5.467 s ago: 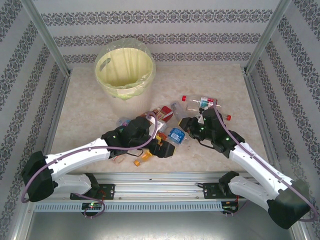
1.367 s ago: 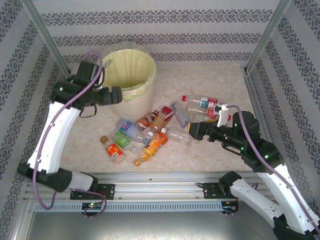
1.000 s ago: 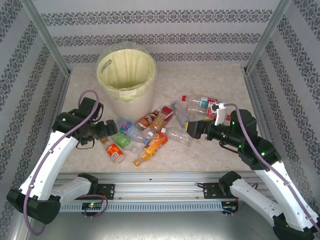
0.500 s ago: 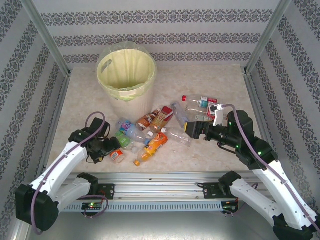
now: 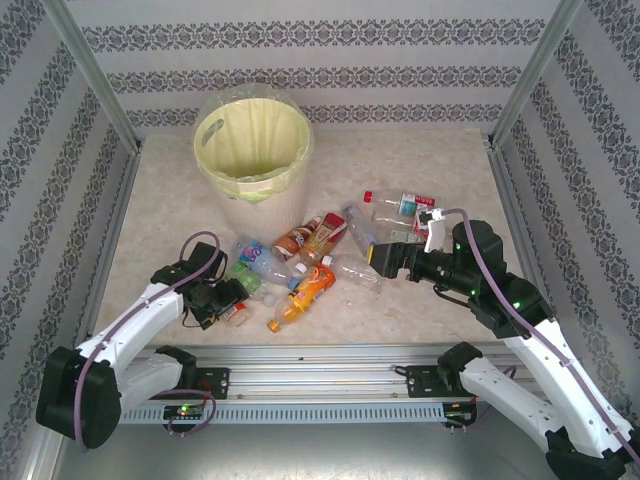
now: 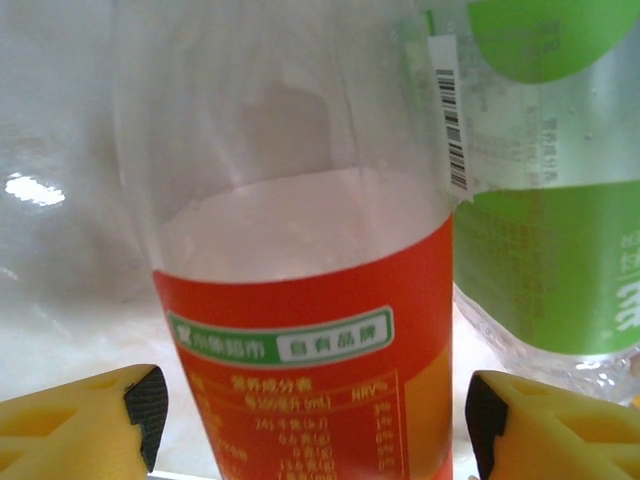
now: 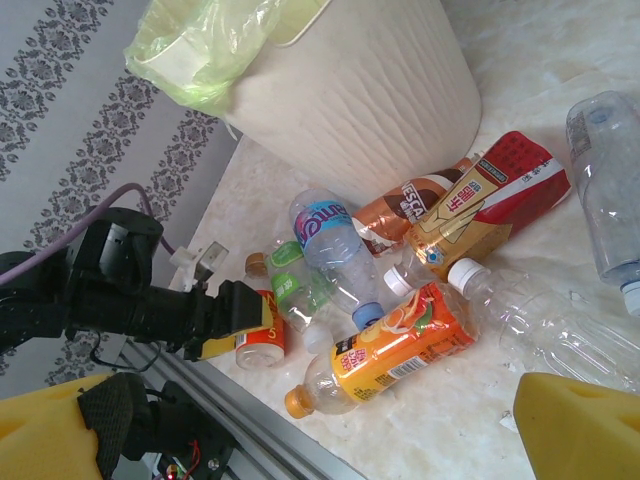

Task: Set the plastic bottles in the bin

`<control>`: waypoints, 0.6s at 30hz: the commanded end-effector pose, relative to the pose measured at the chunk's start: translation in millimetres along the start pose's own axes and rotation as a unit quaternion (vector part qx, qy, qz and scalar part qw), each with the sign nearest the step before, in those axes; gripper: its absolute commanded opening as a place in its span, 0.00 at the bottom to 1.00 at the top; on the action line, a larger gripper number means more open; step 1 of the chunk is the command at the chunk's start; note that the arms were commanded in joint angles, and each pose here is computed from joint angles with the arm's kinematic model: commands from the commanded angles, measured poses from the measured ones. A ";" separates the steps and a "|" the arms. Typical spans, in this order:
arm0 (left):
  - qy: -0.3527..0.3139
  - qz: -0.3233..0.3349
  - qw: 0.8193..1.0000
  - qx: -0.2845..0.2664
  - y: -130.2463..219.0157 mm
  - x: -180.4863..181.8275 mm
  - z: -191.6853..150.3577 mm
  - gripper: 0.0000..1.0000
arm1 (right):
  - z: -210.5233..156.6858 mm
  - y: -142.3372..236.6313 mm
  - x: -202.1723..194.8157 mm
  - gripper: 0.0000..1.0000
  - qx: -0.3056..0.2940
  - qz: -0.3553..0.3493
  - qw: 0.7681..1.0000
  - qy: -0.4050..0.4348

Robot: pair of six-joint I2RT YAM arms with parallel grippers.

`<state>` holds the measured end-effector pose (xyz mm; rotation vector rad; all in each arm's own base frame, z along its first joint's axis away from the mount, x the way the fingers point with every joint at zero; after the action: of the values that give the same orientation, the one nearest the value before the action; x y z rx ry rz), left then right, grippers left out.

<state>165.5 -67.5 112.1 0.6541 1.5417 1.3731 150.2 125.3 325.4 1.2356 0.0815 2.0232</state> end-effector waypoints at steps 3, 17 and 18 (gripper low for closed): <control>0.002 -0.007 1.000 0.003 -10.7 0.2 4.0 0.73 | -0.1 1.1 -4.2 0.98 -0.011 -0.009 1.000 -0.003; -0.013 -0.014 1.000 -0.024 19.7 0.8 17.1 0.52 | -1.2 2.8 -3.6 0.98 -0.007 -0.009 1.000 0.010; -0.017 -0.014 0.999 -0.030 26.0 0.8 18.6 0.51 | -1.3 3.2 -2.4 0.98 -0.006 -0.005 1.000 0.011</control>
<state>175.9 -58.3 117.4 0.6123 1.5259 1.3769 149.3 123.9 324.2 1.2288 0.0869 2.0177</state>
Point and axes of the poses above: each hand's point on the last joint's axis, 136 mm out from that joint toward the fingers, its own y axis back along the fingers, its own x axis along the line the jaws close on, z = x × y, the point moved 7 cm from there along y, back along the fingers, and after that the axes turned 10 degrees about -y, right-handed, at the moved point
